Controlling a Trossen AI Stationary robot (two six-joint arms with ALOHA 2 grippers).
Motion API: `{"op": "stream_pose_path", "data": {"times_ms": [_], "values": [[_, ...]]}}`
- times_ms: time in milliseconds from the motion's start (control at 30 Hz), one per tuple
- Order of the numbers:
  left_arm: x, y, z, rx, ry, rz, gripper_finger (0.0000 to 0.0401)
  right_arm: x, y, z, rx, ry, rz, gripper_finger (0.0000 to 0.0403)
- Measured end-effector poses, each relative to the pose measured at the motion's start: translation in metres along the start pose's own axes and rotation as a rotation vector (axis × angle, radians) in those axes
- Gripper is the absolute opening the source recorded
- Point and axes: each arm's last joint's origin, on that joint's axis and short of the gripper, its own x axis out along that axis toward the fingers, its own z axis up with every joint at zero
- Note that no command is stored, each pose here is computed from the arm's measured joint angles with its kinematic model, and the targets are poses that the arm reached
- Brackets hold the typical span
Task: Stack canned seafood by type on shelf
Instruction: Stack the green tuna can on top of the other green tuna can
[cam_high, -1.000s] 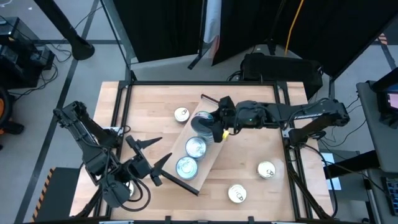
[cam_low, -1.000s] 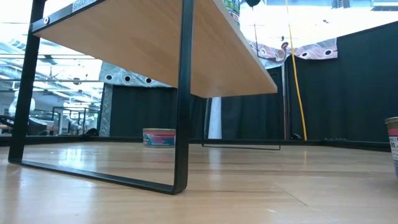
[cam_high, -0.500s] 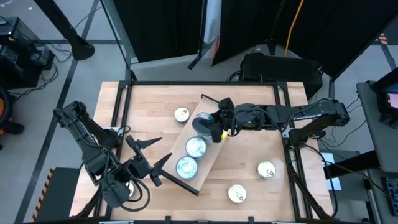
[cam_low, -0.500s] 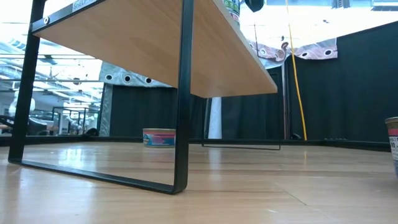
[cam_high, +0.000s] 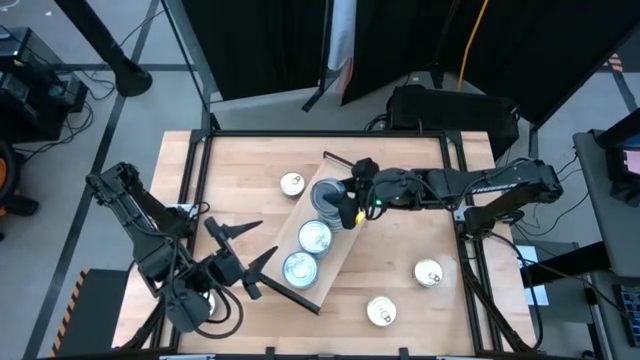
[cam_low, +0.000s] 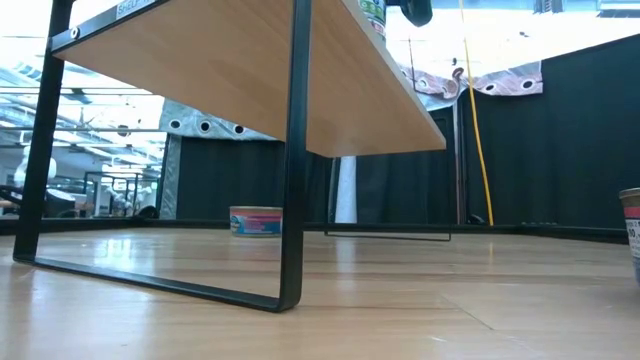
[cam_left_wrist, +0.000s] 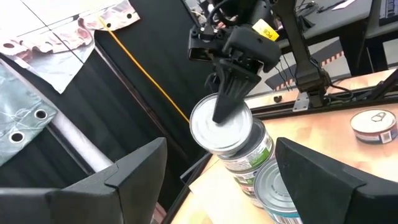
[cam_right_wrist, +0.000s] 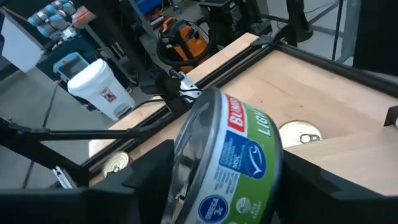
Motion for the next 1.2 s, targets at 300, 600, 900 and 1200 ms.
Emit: {"op": "stream_pose_path", "data": {"times_ms": [300, 600, 900, 1200], "values": [[0.003, 0.0, 0.0, 0.0, 0.009, -0.034, 0.0301, -0.001, -0.003, -0.002, -0.136, -0.027, -0.104, 0.0308], [0.01, 0.002, -0.005, 0.028, 0.03, -0.006, 0.0301, -0.01, -0.001, -0.003, -0.227, -0.012, -0.101, 0.0356], [0.07, 0.092, -0.07, -0.059, 0.355, 0.367, 0.0285, -0.053, 0.01, 0.001, -0.281, -0.082, -0.082, 0.0356], [0.1, 0.111, -0.095, -0.059, 0.582, 0.139, 0.0196, -0.084, 0.021, -0.018, -0.342, -0.015, -0.06, 0.0357]]}}
